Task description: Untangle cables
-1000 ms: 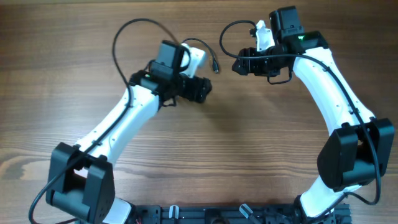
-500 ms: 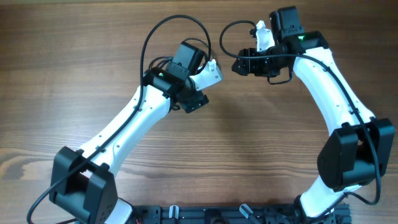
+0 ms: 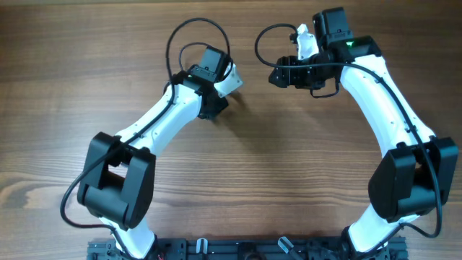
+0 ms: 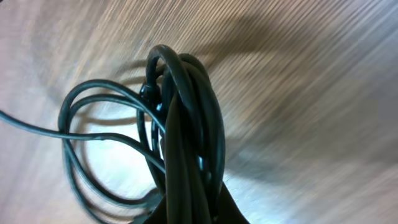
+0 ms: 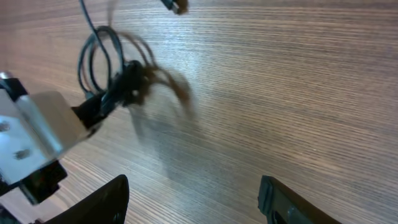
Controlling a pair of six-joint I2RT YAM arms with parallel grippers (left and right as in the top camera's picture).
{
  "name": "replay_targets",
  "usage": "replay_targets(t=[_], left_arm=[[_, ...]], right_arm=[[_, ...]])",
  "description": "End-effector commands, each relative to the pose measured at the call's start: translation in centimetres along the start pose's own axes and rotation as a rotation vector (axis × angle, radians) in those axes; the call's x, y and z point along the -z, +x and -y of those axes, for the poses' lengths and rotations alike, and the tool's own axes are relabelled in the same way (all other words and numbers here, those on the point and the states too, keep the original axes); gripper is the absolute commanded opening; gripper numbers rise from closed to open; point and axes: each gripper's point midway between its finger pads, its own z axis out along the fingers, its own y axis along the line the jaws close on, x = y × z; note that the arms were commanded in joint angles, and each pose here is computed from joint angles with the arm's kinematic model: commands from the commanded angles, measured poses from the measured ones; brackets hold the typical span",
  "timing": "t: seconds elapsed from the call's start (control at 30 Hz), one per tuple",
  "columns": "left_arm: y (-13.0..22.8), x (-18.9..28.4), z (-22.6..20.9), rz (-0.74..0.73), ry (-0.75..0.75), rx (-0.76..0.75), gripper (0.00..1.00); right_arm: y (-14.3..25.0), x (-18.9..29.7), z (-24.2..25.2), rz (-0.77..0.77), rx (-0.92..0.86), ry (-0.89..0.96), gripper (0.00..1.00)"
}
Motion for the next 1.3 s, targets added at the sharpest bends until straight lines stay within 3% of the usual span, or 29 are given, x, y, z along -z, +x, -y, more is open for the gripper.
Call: replay_targets(t=[0.0, 0.1, 0.13, 0.23, 0.33, 0.47, 0.6, 0.67, 0.7, 0.77, 0.8, 0.87, 0.97, 1.1, 1.27], left_arm=[[-4.1, 5.9, 1.6, 0.284, 0.331, 0.266, 0.04], [-5.3, 11.9, 1.8, 0.511, 0.808, 0.447, 0.04], [-5.2, 13.2, 1.3, 0.567, 0.886, 0.459, 0.04], [-5.1, 16.6, -0.4, 0.698, 1.054, 0.484, 0.04], [-4.7, 19.1, -0.4, 0.758, 1.2, 0.486, 0.04], [-4.7, 20.6, -0.2, 0.721, 1.327, 0.56, 0.04], [-4.7, 20.5, -0.2, 0.682, 1.349, 0.608, 0.04], [-4.7, 19.7, -0.4, 0.654, 1.311, 0.64, 0.04], [-4.7, 18.6, -0.6, 0.61, 1.261, 0.692, 0.04], [-4.7, 14.7, -2.6, 0.435, 1.094, 0.988, 0.04], [-5.0, 14.5, -3.0, 0.43, 1.085, 1.026, 0.04], [-6.1, 15.0, -3.4, 0.468, 1.092, 1.014, 0.04], [-7.2, 15.6, -3.1, 0.496, 1.109, 0.99, 0.04], [-7.9, 16.0, -2.1, 0.499, 1.132, 0.949, 0.04], [-8.7, 16.9, -1.4, 0.525, 1.163, 0.893, 0.04]], right_arm=[[-0.6, 1.4, -3.8, 0.028, 0.115, -0.178, 0.68], [-0.8, 3.0, -6.4, 0.066, 0.182, -0.272, 0.68], [-1.1, 3.6, -7.6, 0.092, 0.218, -0.307, 0.68], [-1.7, 5.6, -13.1, 0.179, 0.367, -0.385, 0.68], [-1.8, 5.8, -16.5, 0.231, 0.488, -0.296, 0.68], [-2.0, 5.0, -15.0, 0.237, 0.471, -0.164, 0.68], [-1.8, 5.1, -14.0, 0.222, 0.496, -0.137, 0.67], [-2.1, 5.4, -13.5, 0.226, 0.477, -0.13, 0.6], [-2.5, 5.4, -12.4, 0.234, 0.386, -0.08, 0.57], [-2.9, 5.3, -10.2, 0.247, 0.155, 0.025, 0.48], [-2.8, 5.3, -10.1, 0.242, 0.123, 0.026, 0.43], [-1.8, 5.0, -9.8, 0.204, 0.016, 0.026, 0.27], [-0.2, 4.8, -8.9, 0.137, -0.038, 0.058, 0.16], [0.7, 4.3, -8.3, 0.099, -0.079, 0.078, 0.09], [0.9, 4.2, -8.1, 0.087, -0.096, 0.085, 0.09]])
